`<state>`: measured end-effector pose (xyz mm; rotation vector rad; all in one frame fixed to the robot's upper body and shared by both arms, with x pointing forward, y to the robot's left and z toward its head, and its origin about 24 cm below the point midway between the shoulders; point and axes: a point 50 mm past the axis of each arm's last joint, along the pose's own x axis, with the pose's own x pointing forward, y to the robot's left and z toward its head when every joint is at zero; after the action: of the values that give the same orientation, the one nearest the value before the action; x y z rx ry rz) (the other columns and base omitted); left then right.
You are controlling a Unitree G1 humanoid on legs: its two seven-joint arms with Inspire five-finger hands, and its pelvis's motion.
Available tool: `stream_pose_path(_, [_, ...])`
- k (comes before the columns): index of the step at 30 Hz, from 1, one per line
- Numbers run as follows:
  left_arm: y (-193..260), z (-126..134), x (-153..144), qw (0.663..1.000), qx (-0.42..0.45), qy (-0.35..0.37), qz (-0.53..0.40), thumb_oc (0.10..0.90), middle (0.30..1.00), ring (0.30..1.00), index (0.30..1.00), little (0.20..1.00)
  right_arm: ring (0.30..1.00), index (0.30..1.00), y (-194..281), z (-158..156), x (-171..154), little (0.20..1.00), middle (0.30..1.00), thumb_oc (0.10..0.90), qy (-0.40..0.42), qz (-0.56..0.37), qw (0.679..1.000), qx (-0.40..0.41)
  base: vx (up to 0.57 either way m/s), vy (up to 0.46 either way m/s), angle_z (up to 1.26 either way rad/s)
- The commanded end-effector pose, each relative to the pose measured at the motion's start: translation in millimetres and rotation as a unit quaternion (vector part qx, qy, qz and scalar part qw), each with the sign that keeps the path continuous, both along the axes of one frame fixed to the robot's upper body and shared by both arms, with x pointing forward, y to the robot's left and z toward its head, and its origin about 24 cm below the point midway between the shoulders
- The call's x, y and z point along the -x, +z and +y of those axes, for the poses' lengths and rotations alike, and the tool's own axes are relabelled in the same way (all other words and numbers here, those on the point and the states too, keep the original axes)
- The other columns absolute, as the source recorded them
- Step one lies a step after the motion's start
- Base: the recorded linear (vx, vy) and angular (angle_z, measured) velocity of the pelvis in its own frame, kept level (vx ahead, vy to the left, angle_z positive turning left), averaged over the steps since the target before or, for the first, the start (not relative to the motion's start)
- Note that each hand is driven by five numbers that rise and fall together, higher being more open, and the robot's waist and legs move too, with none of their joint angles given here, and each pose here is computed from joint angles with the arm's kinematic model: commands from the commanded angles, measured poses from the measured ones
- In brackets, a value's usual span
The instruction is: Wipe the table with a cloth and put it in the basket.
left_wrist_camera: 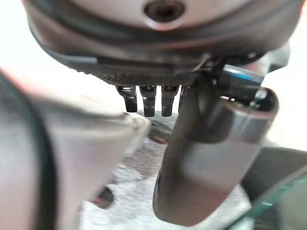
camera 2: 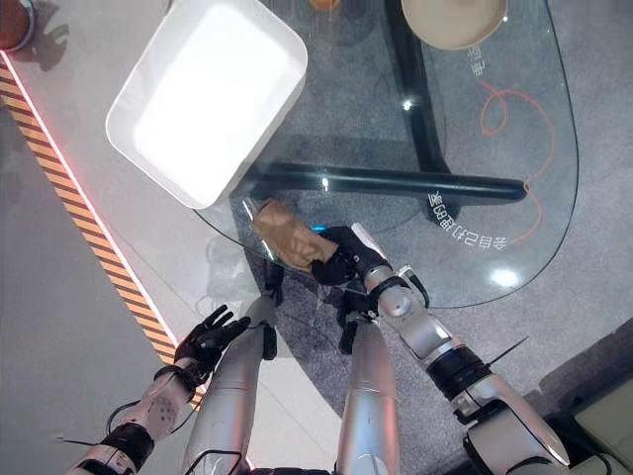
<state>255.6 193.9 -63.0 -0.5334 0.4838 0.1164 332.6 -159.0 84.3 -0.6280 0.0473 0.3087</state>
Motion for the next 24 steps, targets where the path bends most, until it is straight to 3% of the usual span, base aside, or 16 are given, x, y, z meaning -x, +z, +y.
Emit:
stream_pose_path(1, [-7.1,13.9,21.8,1.0,-0.003,0.018,-0.008,0.8,0.9,0.9,0.9,0.9,0.3,0.3,42.3,23.5,13.3,0.2,0.3,0.1,0.097,-0.086,0.99,-0.051,-0.03,-0.043,0.04])
stream_pose_path(15, [32.3,11.7,16.7,0.995,0.039,-0.017,-0.091,0.8,0.9,0.9,0.9,0.9,0.3,0.3,40.2,15.5,33.6,0.2,0.3,0.1,0.121,-0.069,0.977,-0.159,-0.01,-0.015,0.01])
stream_pose_path(24, [50.7,-5.9,25.4,0.986,0.105,-0.081,-0.104,0.8,0.9,0.9,0.9,0.9,0.3,0.3,48.6,15.5,52.3,0.2,0.3,0.1,0.175,-0.077,0.944,-0.269,0.0,-0.011,0.04])
